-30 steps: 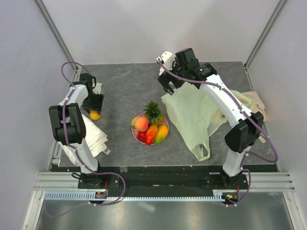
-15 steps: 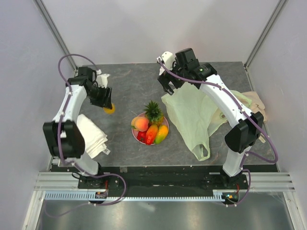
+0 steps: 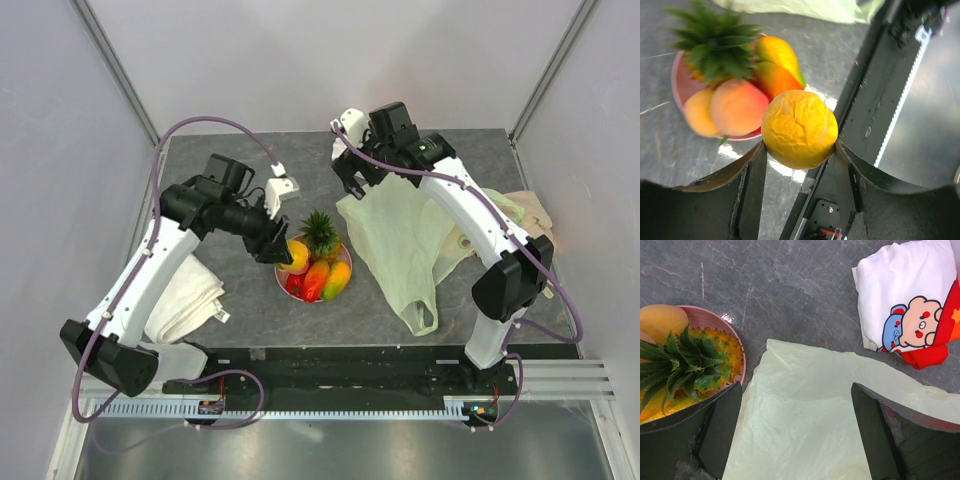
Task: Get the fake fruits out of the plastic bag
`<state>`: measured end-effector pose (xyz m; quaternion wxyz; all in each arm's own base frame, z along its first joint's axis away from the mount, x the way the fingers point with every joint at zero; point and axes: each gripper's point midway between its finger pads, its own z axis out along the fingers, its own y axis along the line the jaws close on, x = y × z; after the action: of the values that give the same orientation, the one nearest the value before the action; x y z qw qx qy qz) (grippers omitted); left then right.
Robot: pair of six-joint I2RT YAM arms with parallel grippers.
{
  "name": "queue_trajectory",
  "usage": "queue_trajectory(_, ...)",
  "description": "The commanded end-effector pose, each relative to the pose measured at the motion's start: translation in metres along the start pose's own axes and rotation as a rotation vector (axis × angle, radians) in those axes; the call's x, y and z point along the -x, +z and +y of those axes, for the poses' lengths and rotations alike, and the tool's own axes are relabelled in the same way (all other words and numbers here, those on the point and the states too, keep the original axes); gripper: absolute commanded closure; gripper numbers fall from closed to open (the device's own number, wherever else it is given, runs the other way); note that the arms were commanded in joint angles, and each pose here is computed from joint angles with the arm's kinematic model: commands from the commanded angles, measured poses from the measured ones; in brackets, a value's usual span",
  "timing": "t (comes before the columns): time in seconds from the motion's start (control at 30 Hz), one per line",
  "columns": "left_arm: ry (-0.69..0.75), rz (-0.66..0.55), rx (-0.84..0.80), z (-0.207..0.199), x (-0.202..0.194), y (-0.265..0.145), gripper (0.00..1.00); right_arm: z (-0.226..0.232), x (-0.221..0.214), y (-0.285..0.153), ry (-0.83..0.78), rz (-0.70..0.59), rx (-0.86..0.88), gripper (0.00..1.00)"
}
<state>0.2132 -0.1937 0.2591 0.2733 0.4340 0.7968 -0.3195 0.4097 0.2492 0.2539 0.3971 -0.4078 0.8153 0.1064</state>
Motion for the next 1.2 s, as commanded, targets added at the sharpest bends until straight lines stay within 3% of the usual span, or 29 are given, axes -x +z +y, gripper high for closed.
queue_trajectory(0.0,0.12,0.101,-0.092,-0.017,-0.019,0.022,0.55,-0.006,0.014,-0.023,0.001,-0.063,-0.044,0.02)
queue_trajectory(0.37,0.232,0.234,0.099,0.013,-0.012,0.06,0.54,-0.008,0.011,-0.025,0.008,-0.062,-0.041,0.02)
queue_trajectory(0.53,0.26,0.213,0.186,0.027,0.004,0.063,0.53,-0.01,0.012,-0.025,0.014,-0.069,-0.036,0.02)
queue_trajectory(1.17,0.263,0.258,0.184,0.029,-0.002,0.077,0.46,-0.017,0.004,-0.026,0.043,-0.06,-0.037,0.02)
